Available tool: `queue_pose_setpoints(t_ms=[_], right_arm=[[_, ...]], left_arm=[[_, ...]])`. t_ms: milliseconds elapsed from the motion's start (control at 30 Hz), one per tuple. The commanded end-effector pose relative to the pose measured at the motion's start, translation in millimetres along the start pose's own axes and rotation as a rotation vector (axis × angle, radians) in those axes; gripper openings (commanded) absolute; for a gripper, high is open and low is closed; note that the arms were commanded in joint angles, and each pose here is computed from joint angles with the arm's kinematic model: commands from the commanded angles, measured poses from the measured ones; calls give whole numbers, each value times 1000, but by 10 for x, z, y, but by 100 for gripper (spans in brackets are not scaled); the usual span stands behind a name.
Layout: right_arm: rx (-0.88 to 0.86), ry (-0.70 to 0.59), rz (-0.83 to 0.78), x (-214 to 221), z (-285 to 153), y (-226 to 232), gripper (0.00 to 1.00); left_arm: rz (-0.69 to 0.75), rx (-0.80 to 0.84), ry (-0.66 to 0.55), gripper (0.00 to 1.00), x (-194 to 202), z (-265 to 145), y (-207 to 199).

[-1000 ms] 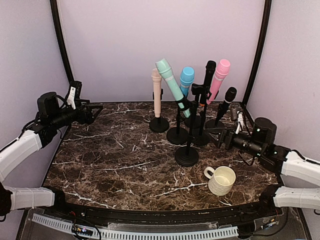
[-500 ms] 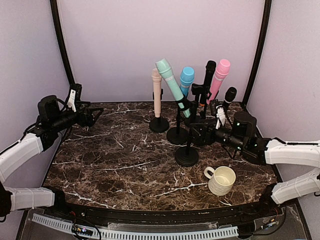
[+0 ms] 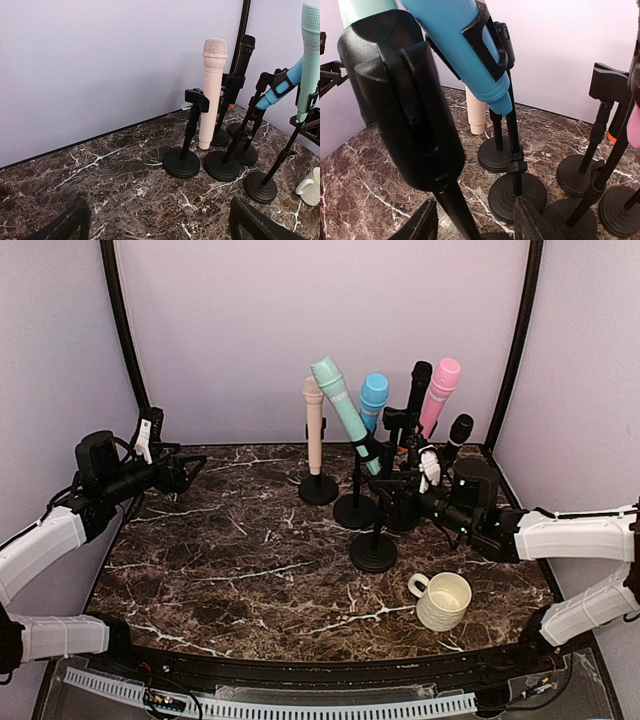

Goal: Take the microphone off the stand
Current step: Move the microphone stand with the microphone to the center of the board.

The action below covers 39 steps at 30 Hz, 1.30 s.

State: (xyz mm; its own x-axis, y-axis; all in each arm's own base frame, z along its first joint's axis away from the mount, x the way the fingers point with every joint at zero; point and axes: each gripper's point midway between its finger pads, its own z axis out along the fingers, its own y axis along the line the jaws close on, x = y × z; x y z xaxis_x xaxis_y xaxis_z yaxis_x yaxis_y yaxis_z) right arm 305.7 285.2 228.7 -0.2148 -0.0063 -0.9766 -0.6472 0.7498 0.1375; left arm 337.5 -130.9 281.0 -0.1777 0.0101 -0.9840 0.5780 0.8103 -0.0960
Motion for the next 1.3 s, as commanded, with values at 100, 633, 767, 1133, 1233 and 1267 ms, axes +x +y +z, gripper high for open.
queue_pose_setpoints(t_ms=[100,633,767,1133,1233,1267], right_arm=[[-8,-72,-42,-222,40,76,45],[-43,-46,-107,-153,155,196,15],[-55,-39,-122,-138,153,222,5],[-103,-62,-155,-223,41,478,0],[-103,-98,-139,-329,-28,602,0],[-108,-115,-128,-374,-52,654,0]], left_arm=[[15,16,-17,99,-21,7,-25],[-1,54,15,99,38,67,-59],[0,62,15,99,30,71,-70],[-3,74,11,99,22,65,-93],[-4,80,6,99,12,60,-105],[-4,85,3,99,3,58,-115]])
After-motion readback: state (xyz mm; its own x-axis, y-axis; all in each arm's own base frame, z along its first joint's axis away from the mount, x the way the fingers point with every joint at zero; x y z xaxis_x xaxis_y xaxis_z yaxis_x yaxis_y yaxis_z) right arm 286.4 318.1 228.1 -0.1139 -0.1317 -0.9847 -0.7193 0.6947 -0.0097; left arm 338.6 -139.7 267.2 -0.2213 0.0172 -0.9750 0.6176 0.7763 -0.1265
